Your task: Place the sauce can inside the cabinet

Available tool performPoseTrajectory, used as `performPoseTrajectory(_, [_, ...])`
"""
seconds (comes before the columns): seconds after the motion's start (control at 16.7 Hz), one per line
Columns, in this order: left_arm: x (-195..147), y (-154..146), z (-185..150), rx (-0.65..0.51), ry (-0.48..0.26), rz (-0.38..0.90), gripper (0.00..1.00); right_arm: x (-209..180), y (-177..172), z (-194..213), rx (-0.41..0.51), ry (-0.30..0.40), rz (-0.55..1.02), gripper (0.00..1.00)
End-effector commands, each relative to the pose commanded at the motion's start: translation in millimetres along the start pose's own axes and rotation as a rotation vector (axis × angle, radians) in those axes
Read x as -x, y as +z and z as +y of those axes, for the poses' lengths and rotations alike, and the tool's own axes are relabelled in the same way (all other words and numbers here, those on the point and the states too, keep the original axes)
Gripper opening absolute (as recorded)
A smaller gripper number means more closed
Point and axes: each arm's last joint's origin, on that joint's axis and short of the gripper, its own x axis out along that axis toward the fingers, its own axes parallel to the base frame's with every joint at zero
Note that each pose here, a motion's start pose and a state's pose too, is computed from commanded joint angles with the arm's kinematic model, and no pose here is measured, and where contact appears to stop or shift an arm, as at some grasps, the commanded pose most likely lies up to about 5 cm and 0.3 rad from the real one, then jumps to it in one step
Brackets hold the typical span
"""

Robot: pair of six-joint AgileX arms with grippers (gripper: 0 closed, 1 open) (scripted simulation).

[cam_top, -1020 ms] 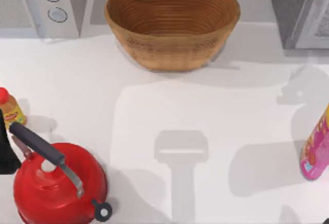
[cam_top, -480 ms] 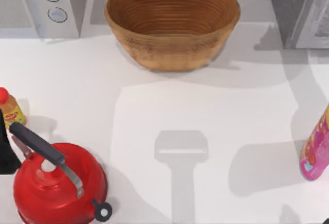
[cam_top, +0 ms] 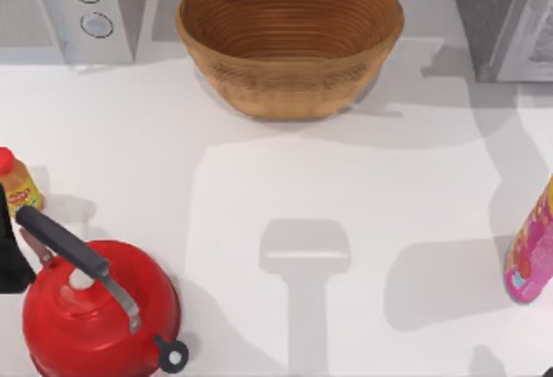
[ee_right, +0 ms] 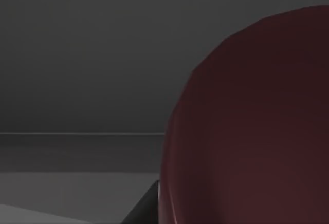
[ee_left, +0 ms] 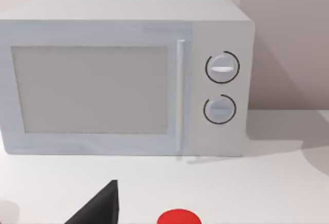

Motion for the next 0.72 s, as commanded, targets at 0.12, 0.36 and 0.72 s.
performPoseTrajectory(0.12, [0, 0, 0, 0.0, 0.0, 0.0, 1.0, 0, 0, -1, -0.002, -0.003, -0.001, 0.0])
performPoseTrajectory(0.36, [0, 0, 0, 0.0, 0.0, 0.0, 1.0, -29, 1, 1, 0.004, 0.0, 0.004, 0.0])
performPoseTrajectory(0.72, [0, 0, 0, 0.0, 0.0, 0.0, 1.0, -109, -8, 1, 0.005, 0.001, 0.003, 0.0])
